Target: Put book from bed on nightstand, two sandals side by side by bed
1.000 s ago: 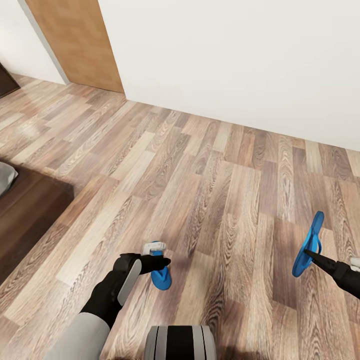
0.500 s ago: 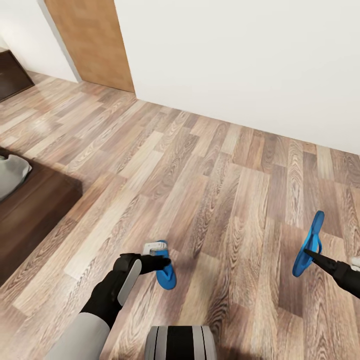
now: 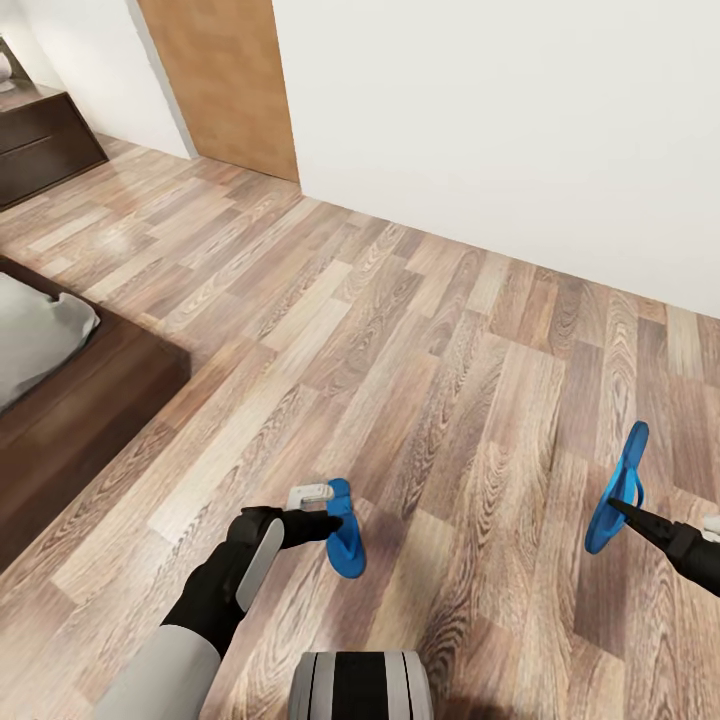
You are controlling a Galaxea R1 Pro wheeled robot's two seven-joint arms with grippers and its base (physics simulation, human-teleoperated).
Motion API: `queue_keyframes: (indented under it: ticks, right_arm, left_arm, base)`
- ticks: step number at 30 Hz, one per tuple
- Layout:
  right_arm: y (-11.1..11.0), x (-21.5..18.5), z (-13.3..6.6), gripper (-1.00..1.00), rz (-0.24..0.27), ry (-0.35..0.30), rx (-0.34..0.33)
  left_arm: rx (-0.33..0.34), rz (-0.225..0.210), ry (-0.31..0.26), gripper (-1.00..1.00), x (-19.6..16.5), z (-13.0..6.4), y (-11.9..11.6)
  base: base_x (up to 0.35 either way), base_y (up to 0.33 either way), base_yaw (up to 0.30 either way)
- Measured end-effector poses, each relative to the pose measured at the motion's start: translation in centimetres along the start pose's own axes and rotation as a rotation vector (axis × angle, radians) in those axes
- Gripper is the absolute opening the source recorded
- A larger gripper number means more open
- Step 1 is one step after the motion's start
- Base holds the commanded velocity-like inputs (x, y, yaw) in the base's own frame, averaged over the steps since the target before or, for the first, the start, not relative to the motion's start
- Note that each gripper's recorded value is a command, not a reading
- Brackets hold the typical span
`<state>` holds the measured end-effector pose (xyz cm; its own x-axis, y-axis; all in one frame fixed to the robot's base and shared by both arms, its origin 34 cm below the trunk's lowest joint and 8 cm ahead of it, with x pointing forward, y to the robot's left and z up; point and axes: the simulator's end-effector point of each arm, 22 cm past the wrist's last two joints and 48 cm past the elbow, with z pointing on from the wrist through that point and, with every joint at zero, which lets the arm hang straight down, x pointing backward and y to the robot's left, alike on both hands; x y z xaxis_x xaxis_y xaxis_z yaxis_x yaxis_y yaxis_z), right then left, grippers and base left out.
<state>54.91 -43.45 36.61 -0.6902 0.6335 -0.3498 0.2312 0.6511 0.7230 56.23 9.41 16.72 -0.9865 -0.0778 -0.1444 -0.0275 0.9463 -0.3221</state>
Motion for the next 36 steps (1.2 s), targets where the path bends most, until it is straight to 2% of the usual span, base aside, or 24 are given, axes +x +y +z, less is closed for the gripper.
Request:
queue_keyframes:
  ticks: [8, 15, 24, 31, 36]
  right_arm:
    - [0.01, 0.01, 0.01, -1.0, 0.0, 0.0, 0.0]
    - [0.01, 0.01, 0.01, -1.0, 0.001, 0.0, -0.001]
    - [0.03, 0.03, 0.01, -1.0, 0.001, 0.0, -0.001]
    - [0.03, 0.04, 0.04, -1.0, 0.001, 0.0, -0.001]
    - [0.01, 0.05, 0.02, -1.0, 0.001, 0.0, 0.0]
  left_arm:
    - [0.002, 0.001, -0.001, 1.0, -0.01, 0.02, -0.16]
    - [0.002, 0.001, -0.001, 1.0, -0.01, 0.01, -0.14]
    - [0.001, 0.0, -0.003, 1.0, -0.06, -0.02, -0.08]
    - [0.001, 0.001, -0.003, 1.0, -0.05, 0.01, -0.12]
    - [0.002, 0.001, -0.001, 1.0, -0.02, 0.02, -0.17]
  base:
    - [0.0, -0.156, 0.001]
    - [0.001, -0.025, 0.0]
    - [0.191, -0.001, 0.0]
    - [0.021, -0.008, 0.0]
    - [0.001, -0.188, 0.0]
